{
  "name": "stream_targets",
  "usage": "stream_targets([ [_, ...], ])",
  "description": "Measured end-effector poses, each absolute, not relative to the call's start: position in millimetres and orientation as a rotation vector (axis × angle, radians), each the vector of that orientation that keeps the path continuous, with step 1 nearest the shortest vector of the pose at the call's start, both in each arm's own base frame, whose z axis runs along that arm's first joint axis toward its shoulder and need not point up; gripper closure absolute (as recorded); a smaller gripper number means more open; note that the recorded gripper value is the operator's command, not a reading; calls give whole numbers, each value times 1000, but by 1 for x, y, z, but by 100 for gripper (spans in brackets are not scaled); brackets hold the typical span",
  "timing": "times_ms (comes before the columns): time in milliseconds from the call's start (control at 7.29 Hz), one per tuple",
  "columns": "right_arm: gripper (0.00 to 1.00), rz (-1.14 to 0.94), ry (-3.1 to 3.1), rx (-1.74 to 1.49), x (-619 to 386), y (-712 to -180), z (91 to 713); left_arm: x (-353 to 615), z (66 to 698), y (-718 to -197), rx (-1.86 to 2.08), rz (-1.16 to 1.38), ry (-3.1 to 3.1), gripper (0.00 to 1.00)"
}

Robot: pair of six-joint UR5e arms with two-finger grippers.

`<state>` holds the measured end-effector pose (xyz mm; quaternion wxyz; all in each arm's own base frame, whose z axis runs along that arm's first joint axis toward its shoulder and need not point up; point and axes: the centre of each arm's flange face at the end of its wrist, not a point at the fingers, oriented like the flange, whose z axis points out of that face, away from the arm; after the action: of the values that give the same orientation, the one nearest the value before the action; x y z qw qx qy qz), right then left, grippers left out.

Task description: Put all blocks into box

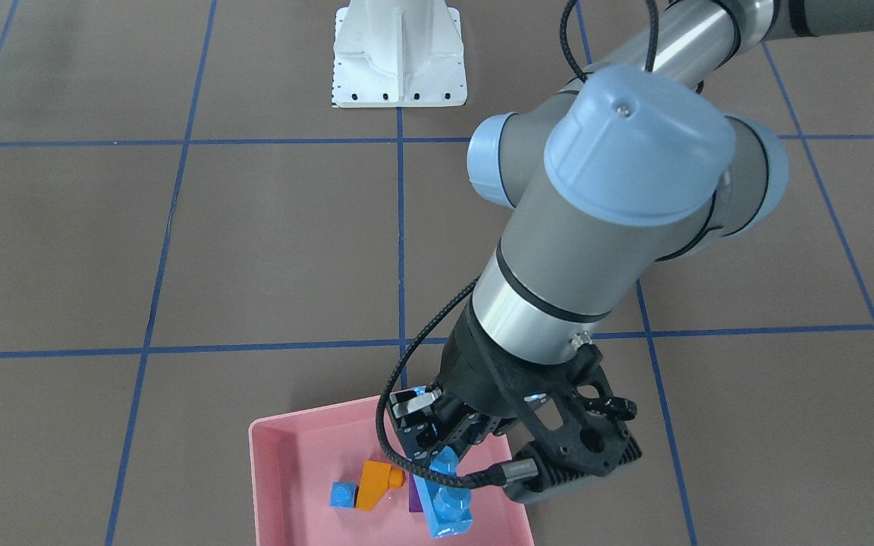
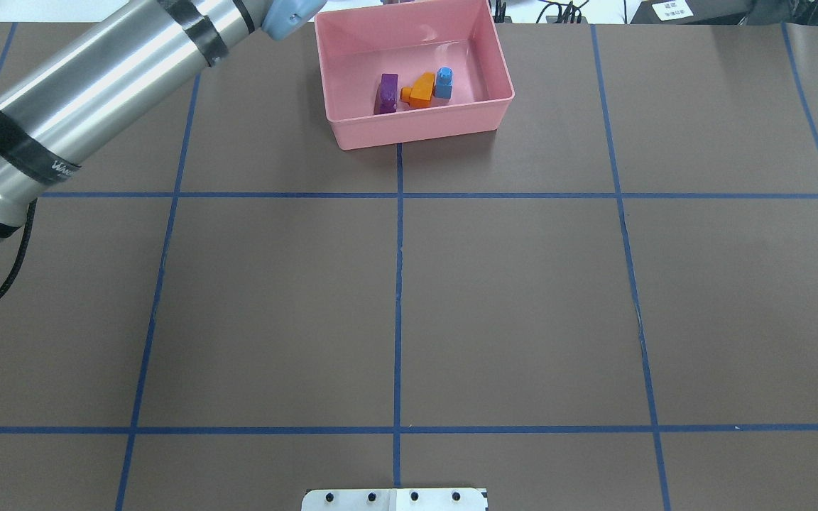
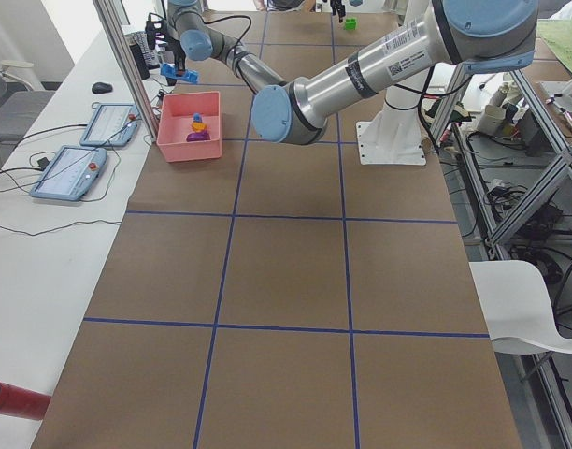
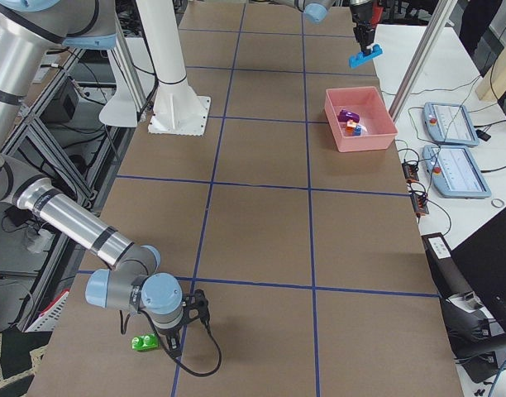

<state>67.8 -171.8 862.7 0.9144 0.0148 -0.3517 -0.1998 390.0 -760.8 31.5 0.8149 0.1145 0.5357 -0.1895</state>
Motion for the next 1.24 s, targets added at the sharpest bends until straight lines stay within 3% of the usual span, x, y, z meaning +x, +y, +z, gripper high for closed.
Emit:
stream_targets([
  [549, 0, -393, -762, 5, 66, -139, 876, 492, 79, -748, 378, -423, 1080, 100],
  [686, 22, -393, -763, 2, 66, -137, 878, 505, 85, -746, 395, -429, 1065, 100],
  [824, 99, -391, -764, -3, 66, -136, 880, 512, 89, -747, 402, -434, 1057, 85],
  [961, 100, -389, -764, -7, 66, -134, 881, 514, 92, -748, 406, -437, 1050, 1],
  [1235, 100, -390, -762, -5, 66, -134, 881, 517, 93, -748, 412, -440, 1045, 0],
])
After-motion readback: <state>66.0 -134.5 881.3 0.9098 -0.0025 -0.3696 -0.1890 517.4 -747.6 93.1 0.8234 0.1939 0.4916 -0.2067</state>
